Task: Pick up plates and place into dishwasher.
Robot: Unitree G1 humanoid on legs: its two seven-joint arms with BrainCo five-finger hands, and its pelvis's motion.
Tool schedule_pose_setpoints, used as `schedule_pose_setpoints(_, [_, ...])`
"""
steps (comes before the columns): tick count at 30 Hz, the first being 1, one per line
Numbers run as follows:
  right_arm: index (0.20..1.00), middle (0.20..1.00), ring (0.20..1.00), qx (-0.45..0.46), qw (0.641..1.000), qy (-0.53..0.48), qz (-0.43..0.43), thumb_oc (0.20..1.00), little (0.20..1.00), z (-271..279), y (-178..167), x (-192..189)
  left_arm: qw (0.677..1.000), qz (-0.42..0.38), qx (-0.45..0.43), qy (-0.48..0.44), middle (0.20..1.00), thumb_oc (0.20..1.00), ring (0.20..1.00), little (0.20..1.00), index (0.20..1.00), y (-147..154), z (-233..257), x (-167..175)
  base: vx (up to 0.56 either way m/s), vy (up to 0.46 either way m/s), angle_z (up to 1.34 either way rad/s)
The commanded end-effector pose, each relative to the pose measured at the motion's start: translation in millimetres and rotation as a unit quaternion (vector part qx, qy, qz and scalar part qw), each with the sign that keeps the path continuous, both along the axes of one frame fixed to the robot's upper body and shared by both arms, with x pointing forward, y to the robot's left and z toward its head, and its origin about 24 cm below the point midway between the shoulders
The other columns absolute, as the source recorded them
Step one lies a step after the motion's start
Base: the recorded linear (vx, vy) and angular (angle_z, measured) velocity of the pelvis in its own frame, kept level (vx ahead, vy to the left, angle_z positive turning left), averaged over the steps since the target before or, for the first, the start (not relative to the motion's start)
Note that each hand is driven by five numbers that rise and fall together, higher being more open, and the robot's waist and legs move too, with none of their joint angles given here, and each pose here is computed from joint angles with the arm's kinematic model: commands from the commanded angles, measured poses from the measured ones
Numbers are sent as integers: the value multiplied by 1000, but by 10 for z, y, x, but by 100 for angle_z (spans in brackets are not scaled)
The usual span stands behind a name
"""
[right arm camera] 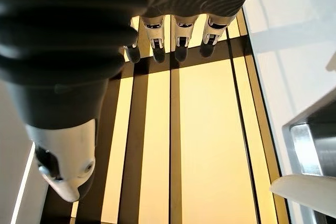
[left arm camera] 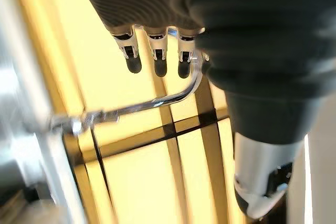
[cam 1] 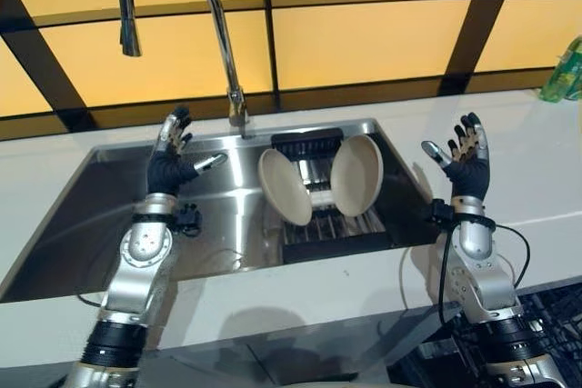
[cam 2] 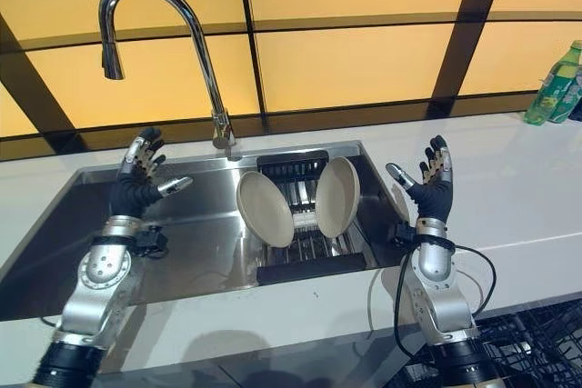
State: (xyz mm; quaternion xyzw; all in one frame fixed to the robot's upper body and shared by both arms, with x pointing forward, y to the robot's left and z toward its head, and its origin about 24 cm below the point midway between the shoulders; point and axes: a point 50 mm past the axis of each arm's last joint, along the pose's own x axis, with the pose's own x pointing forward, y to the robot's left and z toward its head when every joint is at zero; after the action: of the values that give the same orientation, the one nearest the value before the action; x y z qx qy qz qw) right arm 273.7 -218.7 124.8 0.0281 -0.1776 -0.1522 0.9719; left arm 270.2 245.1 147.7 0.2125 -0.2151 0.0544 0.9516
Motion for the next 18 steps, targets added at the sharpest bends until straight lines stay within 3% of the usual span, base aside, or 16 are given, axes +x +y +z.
schedule_pose_setpoints(1, [1000,1000,1000,-10,999,-42,-3,1000,1000,199,-141,-52,987,38,136,-70,1000,1000,1000,1000,1000,252,330,42,52,52,-2])
schedule_pose_setpoints(8, [1000,1000,1000,-26,999,-26,0,1000,1000,170,-243,-79,946,70,307,-75,1000,1000,1000,1000,1000,478,462,38,92,63,-10])
schedule_pose_setpoints(18, [1000,1000,1000,-43,999,-11,6,1000,1000,157,-324,-90,903,71,413,-94,1000,1000,1000,1000,1000,451,425,34,80,84,-10])
